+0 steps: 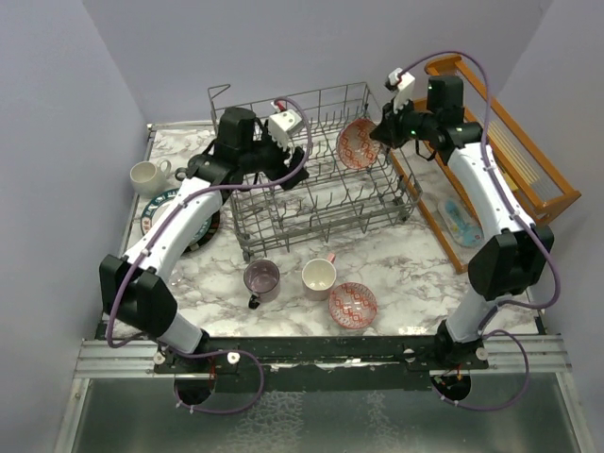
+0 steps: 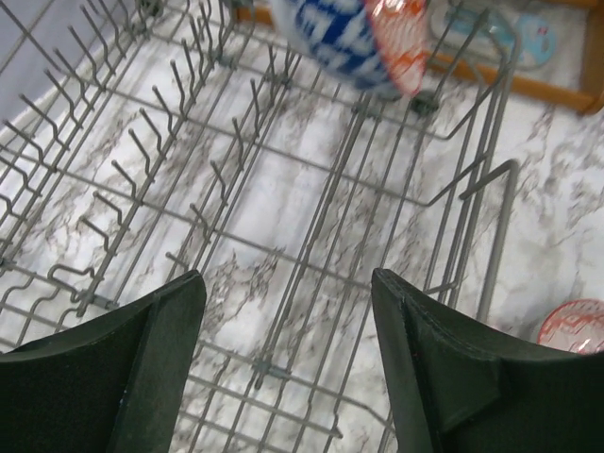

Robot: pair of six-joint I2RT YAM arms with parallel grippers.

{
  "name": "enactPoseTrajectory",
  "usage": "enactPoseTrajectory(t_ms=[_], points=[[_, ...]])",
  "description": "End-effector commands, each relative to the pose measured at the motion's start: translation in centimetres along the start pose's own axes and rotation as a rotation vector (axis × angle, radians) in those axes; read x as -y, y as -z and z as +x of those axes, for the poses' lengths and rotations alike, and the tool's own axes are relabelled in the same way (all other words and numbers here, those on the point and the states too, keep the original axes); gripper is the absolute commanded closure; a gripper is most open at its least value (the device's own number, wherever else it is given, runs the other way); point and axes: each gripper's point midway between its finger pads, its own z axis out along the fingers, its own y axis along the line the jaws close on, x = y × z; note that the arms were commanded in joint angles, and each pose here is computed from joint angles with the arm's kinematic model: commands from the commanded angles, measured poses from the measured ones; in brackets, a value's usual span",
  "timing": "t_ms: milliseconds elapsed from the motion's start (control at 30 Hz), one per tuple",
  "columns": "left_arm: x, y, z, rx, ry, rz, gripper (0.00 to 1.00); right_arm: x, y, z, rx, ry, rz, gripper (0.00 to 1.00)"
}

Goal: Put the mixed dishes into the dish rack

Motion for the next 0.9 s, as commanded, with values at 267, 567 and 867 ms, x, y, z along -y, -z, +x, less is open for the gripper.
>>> enactPoseTrajectory(t_ms=[267, 567, 867], points=[[-2.5, -3.0, 9.0, -0.382, -0.033, 0.02, 0.41, 0.1, 3.6, -1.7, 0.103, -0.013, -0.02, 0.99], [-1.7, -5.4, 12.0, -0.417, 0.005, 0.093, 0.41, -0.3, 3.2, -0.4, 0.085, -0.035, -0.047, 0.99], [-0.9, -6.4, 13.6, -0.432, 0.036, 0.162, 0.48, -0.1, 3.3, -0.2, 0.085, -0.044, -0.051, 0.99]])
